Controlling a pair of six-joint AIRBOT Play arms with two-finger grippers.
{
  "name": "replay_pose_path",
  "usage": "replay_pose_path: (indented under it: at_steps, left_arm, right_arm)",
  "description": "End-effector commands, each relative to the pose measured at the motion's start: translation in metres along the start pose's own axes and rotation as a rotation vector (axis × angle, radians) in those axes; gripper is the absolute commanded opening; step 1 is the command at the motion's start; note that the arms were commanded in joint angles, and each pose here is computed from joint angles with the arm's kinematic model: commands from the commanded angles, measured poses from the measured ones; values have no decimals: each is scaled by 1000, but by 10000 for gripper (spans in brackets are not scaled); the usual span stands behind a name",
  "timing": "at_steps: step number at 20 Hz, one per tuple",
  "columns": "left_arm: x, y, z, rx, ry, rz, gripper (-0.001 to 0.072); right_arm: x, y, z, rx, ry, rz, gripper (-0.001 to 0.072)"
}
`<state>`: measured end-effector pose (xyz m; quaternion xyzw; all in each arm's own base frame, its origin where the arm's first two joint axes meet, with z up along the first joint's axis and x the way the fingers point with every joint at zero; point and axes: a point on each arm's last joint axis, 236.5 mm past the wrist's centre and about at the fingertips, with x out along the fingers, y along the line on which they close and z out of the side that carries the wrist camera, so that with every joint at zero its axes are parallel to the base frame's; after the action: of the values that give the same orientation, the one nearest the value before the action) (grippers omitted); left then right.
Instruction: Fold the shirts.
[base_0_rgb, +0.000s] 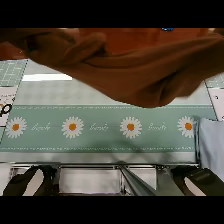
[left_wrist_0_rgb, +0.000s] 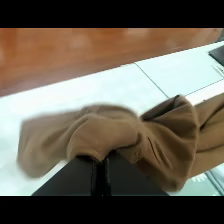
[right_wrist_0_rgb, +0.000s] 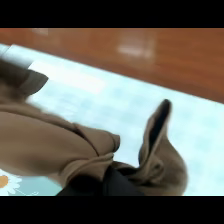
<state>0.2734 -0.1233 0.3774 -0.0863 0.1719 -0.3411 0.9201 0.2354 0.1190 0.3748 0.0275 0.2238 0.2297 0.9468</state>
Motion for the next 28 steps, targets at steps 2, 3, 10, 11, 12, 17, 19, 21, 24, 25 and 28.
replay_pose_path:
  at_steps: [2, 3, 10, 11, 12, 17, 19, 21, 24, 25, 28]
  left_arm:
    - [-47, 6, -19, 90, 42, 277, 24]
    - [-55, 9, -30, 94, 65, 323, 24]
    - [-34, -5, -132, 2, 323, 188, 25]
    - [-27, 4, -147, -35, 362, 183, 25]
    - [-16, 15, -160, -77, 389, 182, 25]
    - [73, 92, -216, -347, 424, 168, 25]
    - [116, 126, -235, -403, 460, 189, 24]
    - [157, 154, -255, -439, 509, 202, 24]
    - [209, 184, -281, -481, 580, 202, 25]
    - [222, 189, -287, -487, 602, 193, 25]
    - [247, 195, -300, -550, 680, 162, 352]
  right_arm:
    - [-63, -5, -16, 38, -45, -73, 18]
    - [-67, -5, -26, 49, -15, -76, 19]
    - [-24, -18, -87, 124, 201, -95, 19]
    - [-7, -23, -100, 130, 239, -101, 19]
    - [12, -28, -113, 128, 283, -104, 19]
    - [140, -92, -153, 73, 466, -234, 18]
    - [193, -131, -167, 108, 522, -296, 19]
    - [237, -167, -186, 211, 578, -314, 19]
    - [286, -200, -209, 312, 630, -274, 19]
    - [299, -207, -214, 338, 630, -265, 19]
    - [329, -221, -225, 412, 607, -248, 118]
